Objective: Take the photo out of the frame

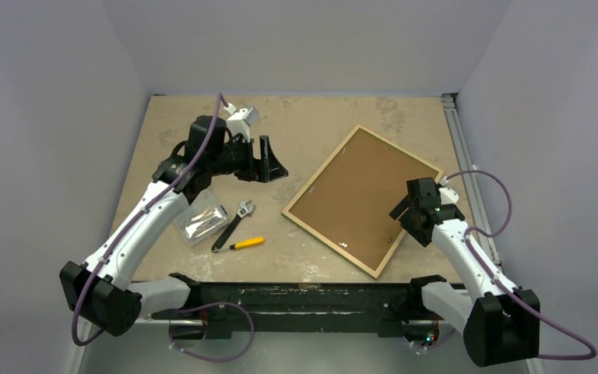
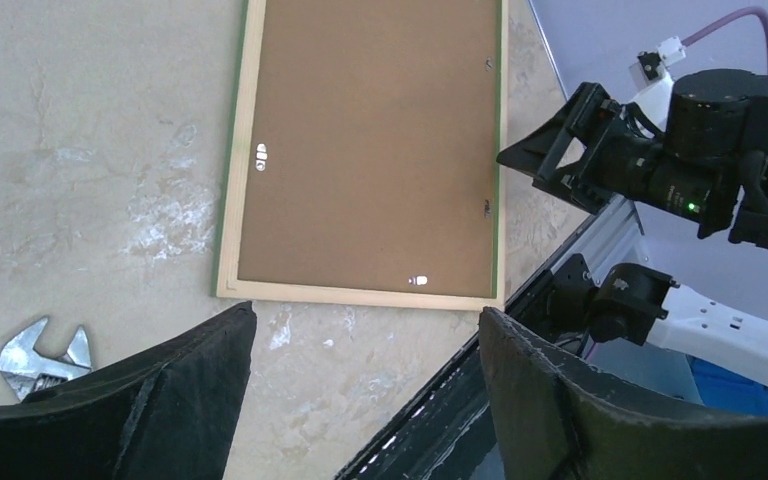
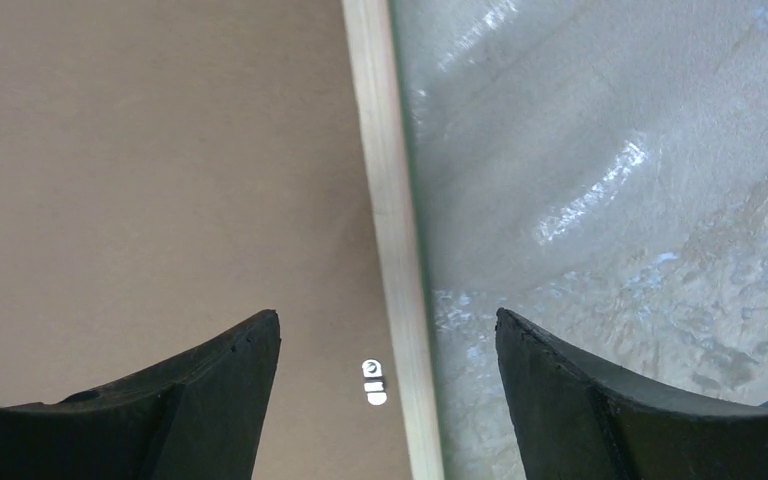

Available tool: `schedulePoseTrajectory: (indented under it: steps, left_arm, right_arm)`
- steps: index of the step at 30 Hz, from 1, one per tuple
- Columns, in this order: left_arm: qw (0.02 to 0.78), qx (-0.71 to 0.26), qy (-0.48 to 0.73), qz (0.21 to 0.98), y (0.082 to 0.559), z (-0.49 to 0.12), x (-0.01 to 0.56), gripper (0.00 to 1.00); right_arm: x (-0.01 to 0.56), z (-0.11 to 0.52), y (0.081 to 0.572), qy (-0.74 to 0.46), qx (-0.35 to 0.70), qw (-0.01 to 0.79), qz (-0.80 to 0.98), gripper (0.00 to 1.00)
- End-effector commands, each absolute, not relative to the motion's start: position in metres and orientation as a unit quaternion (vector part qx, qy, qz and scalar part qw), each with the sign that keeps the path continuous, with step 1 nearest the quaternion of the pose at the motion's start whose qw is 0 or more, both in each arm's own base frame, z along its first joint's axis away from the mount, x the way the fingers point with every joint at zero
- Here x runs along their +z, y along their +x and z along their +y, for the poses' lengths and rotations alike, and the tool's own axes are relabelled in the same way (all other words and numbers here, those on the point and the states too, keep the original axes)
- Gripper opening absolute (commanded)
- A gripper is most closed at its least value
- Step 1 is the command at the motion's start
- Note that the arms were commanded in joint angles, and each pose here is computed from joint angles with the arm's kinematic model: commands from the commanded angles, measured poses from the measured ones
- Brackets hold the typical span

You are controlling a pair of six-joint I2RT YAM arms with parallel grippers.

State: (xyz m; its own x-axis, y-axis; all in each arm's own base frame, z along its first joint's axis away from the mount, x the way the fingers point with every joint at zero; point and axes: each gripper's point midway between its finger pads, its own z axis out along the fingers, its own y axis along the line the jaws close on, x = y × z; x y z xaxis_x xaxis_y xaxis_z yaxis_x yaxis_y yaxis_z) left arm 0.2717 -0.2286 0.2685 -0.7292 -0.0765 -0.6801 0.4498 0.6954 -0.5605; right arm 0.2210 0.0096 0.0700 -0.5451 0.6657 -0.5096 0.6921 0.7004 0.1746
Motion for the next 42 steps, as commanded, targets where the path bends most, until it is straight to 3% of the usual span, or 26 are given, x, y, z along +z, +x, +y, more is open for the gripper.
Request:
schedulePoseTrajectory:
  steps: [1,7,19,24,29,34,42]
  left_arm:
    - [0.351,-0.409,0.134,0.832,0.265,-0.245,0.283,0.8]
    - [0.33,-0.409,0.179,0.832,0.246,-0.265,0.278,0.8]
    - [0.326,-0.429,0.247,0.805,0.218,-0.289,0.285,0.81]
    - [0.337,-0.414,0.292,0.793,0.203,-0.303,0.281,0.84]
    - [0.427,-0.366,0.353,0.747,0.187,-0.318,0.28,1.0]
    - [0.516,-0.357,0.425,0.653,0.161,-0.335,0.271,1.0]
    - [0.546,-0.29,0.577,0.534,0.102,-0.385,0.232,1.0]
  right_arm:
    - [0.058,0.006,0.229,0.388,0.001,0.283,0.877,0.75]
    - [0.041,0.003,0.235,0.416,0.02,0.293,0.861,0.41]
    - [0.019,0.003,0.228,0.419,0.014,0.282,0.863,0.4]
    - [0.022,0.003,0.224,0.412,0.017,0.285,0.865,0.18]
    - [0.037,0.014,0.232,0.385,0.049,0.297,0.872,0.0]
    - [0.053,0.026,0.234,0.36,0.076,0.283,0.886,0.0]
    - [0.105,0.038,0.244,0.327,0.115,0.303,0.888,0.0]
